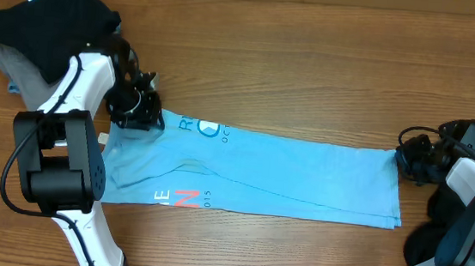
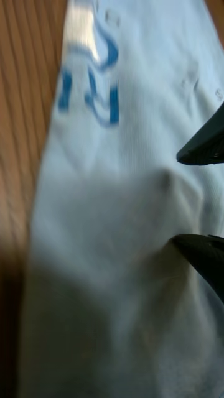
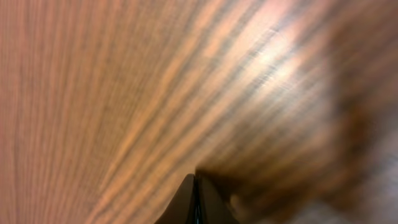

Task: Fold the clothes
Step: 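Grasp the strip's right end with the right gripper and lift it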

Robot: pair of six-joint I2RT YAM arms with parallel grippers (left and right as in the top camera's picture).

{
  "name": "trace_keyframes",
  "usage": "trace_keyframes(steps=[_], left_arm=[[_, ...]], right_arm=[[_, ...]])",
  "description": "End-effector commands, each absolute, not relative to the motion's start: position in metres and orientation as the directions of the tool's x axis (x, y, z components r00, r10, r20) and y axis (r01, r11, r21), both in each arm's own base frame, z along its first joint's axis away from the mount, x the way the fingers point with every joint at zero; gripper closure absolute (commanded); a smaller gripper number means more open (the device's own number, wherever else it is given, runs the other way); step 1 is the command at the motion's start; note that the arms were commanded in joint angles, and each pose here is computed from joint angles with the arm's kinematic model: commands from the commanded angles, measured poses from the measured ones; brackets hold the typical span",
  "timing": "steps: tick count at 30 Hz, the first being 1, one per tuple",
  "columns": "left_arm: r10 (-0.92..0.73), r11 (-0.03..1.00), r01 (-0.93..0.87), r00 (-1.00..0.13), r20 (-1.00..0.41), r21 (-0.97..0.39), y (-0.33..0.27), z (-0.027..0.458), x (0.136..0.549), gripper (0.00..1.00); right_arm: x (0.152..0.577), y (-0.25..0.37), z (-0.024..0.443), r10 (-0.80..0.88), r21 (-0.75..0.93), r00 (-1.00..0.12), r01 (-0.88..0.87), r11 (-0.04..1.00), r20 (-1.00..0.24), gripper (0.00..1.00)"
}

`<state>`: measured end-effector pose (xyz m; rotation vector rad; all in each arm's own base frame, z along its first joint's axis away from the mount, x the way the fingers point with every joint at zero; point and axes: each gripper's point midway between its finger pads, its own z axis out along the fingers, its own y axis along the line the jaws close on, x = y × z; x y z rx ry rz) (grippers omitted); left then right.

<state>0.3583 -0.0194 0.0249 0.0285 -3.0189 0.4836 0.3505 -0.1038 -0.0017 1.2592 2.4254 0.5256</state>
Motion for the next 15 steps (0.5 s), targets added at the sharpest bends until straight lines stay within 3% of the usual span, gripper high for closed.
trace_keyframes(steps=[1,12,15], left_arm=[[-0.083,0.976,-0.105,-0.989,0.119,-0.190,0.001,0.004,0.348,0.60],[-0.175,0.977,-0.179,-0.984,-0.042,0.119,0.061,-0.019,0.371,0.64],[-0.254,0.959,-0.262,-0.964,-0.084,0.103,0.076,-0.011,0.382,0.67]], right_arm=[[0.346,-0.092,-0.015,0.829,0.481,-0.553,0.705,0.522,-0.089,0.96],[0.354,-0.082,0.052,0.713,0.565,-0.694,0.553,0.613,-0.095,0.80],[0.341,-0.076,0.067,0.671,0.543,-0.739,0.539,0.644,-0.062,0.66]])
